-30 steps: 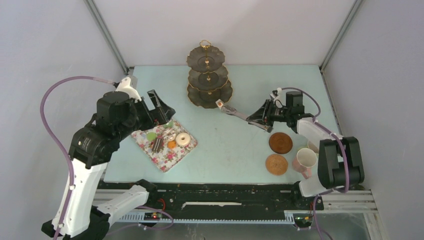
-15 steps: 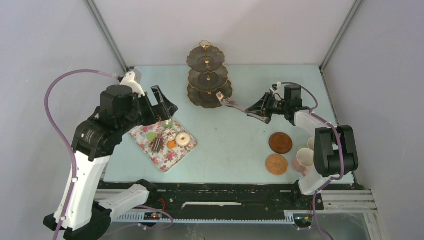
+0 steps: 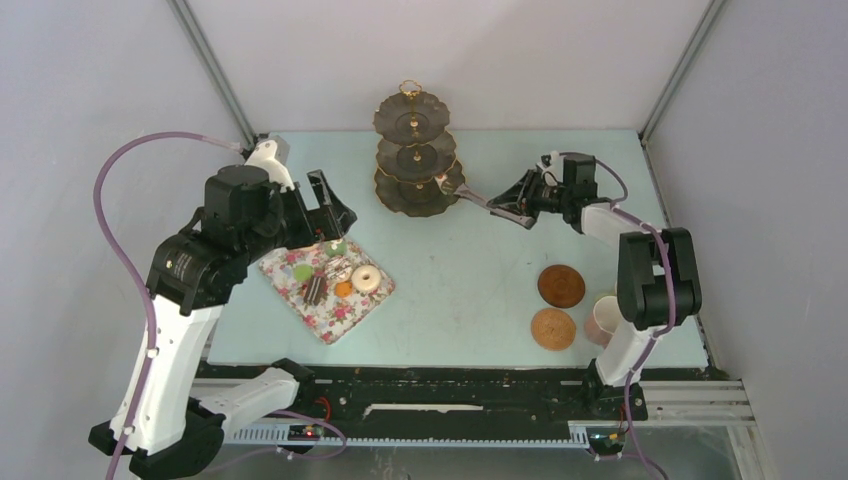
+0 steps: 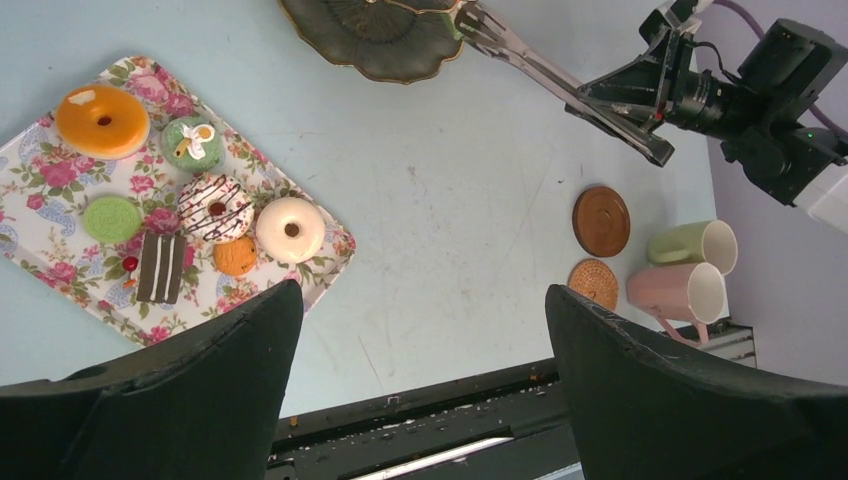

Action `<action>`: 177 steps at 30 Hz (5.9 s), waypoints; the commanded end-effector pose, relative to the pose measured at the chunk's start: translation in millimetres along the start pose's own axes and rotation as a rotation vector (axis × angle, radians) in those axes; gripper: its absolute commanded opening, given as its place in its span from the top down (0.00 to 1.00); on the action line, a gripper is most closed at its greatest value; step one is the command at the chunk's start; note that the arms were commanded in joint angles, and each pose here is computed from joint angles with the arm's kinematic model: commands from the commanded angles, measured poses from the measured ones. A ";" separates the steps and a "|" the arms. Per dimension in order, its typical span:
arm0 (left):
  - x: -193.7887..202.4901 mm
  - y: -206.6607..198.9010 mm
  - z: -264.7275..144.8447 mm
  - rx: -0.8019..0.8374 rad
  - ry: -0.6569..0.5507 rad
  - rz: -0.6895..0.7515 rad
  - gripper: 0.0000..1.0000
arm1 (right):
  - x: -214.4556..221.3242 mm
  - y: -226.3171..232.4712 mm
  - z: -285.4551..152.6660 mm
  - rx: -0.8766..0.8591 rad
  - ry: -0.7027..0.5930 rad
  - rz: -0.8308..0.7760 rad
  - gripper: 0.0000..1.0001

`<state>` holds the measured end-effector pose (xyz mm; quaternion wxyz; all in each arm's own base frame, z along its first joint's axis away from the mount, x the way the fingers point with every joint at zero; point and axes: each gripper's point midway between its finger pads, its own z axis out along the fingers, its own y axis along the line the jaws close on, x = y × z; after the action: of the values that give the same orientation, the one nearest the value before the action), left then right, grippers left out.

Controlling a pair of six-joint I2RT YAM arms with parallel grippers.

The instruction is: Serve the afternoon tea

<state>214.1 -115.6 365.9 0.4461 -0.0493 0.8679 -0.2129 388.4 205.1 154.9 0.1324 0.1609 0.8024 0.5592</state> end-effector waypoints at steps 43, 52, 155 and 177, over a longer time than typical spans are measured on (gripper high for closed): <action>-9.9 -2.2 -2.9 0.010 -0.021 0.061 0.01 | -29.5 -18.6 37.4 0.082 0.051 0.132 0.50; -8.7 -3.2 -2.2 0.017 -0.018 0.058 0.01 | -27.4 -14.4 27.3 0.099 0.044 0.115 0.50; 27.5 150.1 411.8 -0.150 0.176 -0.791 0.63 | 111.9 9.8 -155.3 0.133 -0.121 -0.048 0.68; 61.6 111.6 404.5 -0.104 0.207 -0.828 0.82 | 121.9 10.0 -159.2 0.153 -0.125 -0.080 0.68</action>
<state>524.4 -142.3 52.4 0.2307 -0.4026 0.8278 -0.3155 213.5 121.2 197.3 0.1632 0.1977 0.8408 0.4769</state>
